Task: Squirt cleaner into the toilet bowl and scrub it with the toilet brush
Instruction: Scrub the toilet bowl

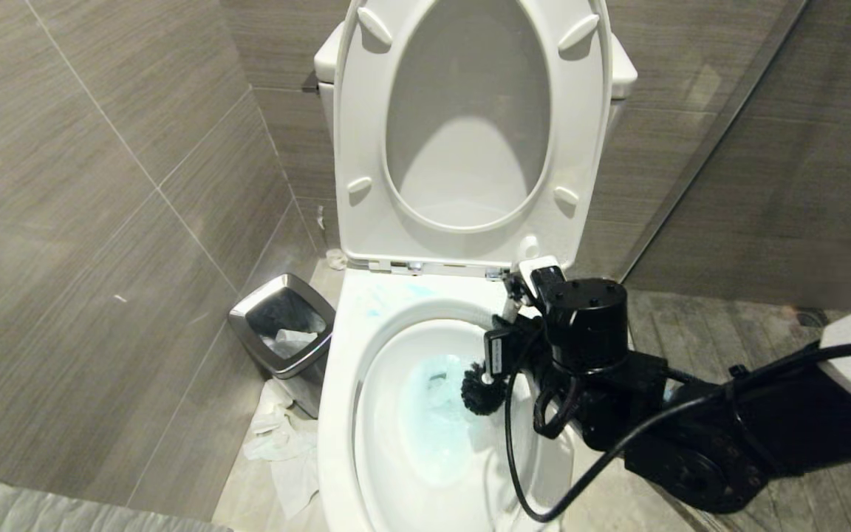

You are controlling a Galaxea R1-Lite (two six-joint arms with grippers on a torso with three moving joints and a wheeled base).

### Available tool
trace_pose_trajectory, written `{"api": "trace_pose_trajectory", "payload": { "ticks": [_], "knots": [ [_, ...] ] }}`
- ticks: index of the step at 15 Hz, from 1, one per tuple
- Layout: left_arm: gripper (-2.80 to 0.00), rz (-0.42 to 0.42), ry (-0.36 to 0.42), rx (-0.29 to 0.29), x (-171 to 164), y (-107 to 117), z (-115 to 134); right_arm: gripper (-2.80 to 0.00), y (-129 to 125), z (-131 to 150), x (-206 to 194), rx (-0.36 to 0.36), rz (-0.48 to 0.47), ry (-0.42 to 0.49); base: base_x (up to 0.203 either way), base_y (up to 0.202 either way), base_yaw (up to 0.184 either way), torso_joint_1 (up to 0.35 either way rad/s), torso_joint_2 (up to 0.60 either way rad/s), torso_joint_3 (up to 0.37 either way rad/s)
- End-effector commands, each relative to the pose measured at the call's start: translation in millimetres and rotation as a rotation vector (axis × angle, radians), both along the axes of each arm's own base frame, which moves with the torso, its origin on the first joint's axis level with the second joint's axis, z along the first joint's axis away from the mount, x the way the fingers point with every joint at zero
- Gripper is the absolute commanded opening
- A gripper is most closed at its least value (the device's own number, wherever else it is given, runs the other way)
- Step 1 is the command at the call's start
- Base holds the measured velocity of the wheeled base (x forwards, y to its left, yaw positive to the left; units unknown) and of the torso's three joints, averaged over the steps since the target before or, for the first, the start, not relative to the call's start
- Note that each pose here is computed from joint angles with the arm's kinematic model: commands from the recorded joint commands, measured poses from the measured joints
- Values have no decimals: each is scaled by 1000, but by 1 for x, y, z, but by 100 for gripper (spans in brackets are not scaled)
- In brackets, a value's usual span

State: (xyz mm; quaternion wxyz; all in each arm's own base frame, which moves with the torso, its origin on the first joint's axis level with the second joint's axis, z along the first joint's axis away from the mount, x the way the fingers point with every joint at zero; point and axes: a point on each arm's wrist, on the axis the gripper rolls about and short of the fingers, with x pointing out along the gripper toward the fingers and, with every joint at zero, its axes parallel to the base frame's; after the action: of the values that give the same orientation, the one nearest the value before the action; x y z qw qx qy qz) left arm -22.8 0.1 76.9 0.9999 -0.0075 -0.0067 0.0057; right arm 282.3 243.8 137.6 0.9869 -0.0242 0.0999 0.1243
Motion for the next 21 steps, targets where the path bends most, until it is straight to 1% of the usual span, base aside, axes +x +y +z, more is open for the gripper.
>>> {"api": "trace_pose_trajectory", "payload": {
  "ticks": [1, 2, 4, 6, 8, 9, 11, 13, 15, 16, 18, 20, 21],
  "knots": [
    [-280, 1, 7, 0, 1, 0, -2, -280, 9, -3, 17, 16, -16, -18, 0, 0, 0, 0, 0, 0],
    [-280, 1, 7, 0, 1, 0, -2, -280, 16, -1, 27, 29, -17, -38, 0, 0, 0, 0, 0, 0],
    [-280, 1, 7, 0, 1, 0, -2, -280, 33, -2, 40, 33, -5, -67, 0, 0, 0, 0, 0, 0],
    [-280, 1, 7, 0, 1, 0, -2, -280, 57, -8, 30, 22, 51, -62, 0, 0, 0, 0, 0, 0],
    [-280, 1, 7, 0, 1, 0, -2, -280, 73, -14, 11, 11, 98, -48, 0, 0, 0, 0, 0, 0],
    [-280, 1, 7, 0, 1, 0, -2, -280, 76, -16, 1, -1, 102, -40, 0, 0, 0, 0, 0, 0],
    [-280, 1, 7, 0, 1, 0, -2, -280, 70, -16, -18, -20, 108, -21, 0, 0, 0, 0, 0, 0],
    [-280, 1, 7, 0, 1, 0, -2, -280, 56, -19, -38, -40, 105, 9, 0, 0, 0, 0, 0, 0],
    [-280, 1, 7, 1, 1, 0, -2, -280, 40, -18, -51, -35, 88, 9, 0, 0, 0, 0, 0, 0],
    [-280, 1, 7, 0, 1, 0, -2, -280, 32, -19, -53, -31, 71, 4, 0, 0, 0, 0, 0, 0],
    [-280, 1, 7, 0, 1, 0, -2, -280, 20, -17, -42, -14, 4, -24, 0, 0, 0, 0, 0, 0],
    [-280, 1, 7, 0, 1, 0, -2, -280, 20, -12, -35, -24, -16, -51, 0, 0, 0, 0, 0, 0],
    [-280, 1, 7, 0, 1, 0, -2, -280, 23, -4, -33, -15, -17, -76, 0, 0, 0, 0, 0, 0]
  ]
}}
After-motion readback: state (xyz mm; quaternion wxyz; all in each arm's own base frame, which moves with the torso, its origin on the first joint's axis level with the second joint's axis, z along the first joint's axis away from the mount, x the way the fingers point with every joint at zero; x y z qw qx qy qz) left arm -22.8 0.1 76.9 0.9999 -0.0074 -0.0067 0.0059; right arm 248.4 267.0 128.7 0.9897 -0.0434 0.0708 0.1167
